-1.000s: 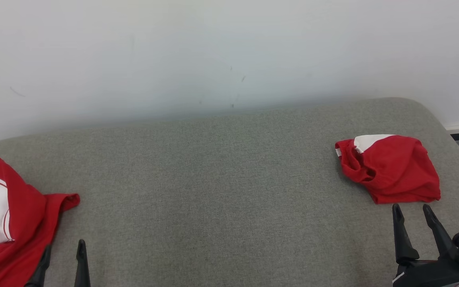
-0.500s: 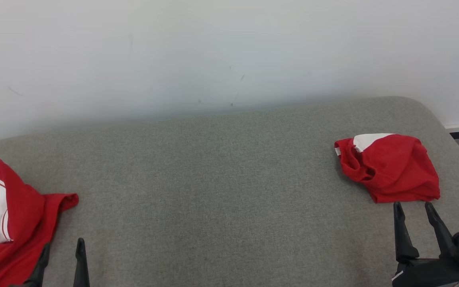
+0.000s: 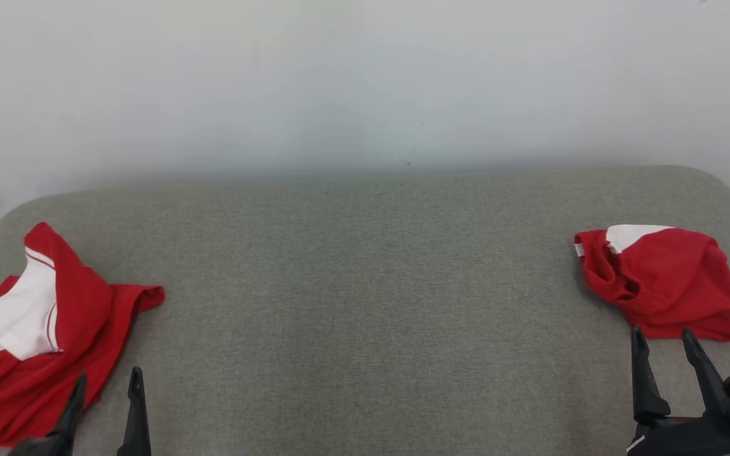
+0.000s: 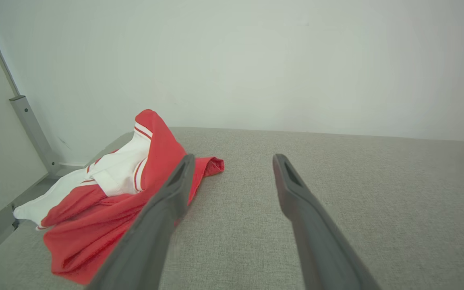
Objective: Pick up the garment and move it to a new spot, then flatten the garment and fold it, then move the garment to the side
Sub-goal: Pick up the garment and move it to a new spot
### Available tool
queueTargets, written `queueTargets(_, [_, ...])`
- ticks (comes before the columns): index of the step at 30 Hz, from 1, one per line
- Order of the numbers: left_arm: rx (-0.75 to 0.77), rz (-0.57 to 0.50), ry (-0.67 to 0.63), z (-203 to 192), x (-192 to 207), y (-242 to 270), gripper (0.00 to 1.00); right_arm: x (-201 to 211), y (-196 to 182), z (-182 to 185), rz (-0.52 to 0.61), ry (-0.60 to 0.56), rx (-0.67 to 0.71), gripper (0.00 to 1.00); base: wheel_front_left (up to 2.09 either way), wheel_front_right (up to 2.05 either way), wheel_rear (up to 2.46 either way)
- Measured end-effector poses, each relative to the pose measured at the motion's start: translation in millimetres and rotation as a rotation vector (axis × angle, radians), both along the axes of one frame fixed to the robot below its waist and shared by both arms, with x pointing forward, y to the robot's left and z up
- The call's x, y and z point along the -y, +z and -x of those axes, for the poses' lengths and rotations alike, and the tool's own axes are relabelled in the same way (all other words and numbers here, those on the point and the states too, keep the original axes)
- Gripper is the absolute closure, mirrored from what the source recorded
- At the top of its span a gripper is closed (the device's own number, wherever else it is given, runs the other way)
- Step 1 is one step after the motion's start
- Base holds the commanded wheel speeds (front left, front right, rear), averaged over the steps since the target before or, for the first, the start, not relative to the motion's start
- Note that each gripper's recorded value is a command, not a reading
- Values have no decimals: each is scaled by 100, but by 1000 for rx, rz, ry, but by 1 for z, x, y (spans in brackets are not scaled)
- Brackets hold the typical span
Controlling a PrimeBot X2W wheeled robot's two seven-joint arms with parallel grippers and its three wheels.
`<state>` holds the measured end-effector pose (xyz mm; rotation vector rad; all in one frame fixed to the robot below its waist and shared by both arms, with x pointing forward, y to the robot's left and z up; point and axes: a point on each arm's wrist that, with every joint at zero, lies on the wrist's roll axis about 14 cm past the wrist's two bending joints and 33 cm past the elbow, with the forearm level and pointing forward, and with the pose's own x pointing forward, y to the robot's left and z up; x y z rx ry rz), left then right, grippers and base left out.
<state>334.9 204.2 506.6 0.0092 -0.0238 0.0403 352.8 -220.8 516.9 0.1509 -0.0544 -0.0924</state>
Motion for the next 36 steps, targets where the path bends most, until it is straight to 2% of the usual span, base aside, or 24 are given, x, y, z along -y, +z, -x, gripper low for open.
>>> queueTargets(17, [-6,-28,219,51,-66,4,0,-99,-4,-43,8,290,-47,0,0,0,0])
queueTargets(29, [2,-21,446,111,-121,7,0,-181,-7,-50,19,520,-71,0,0,0,0])
queueTargets(36, [-13,-10,503,130,-130,1,0,-211,-1,-56,17,603,-63,0,0,0,0])
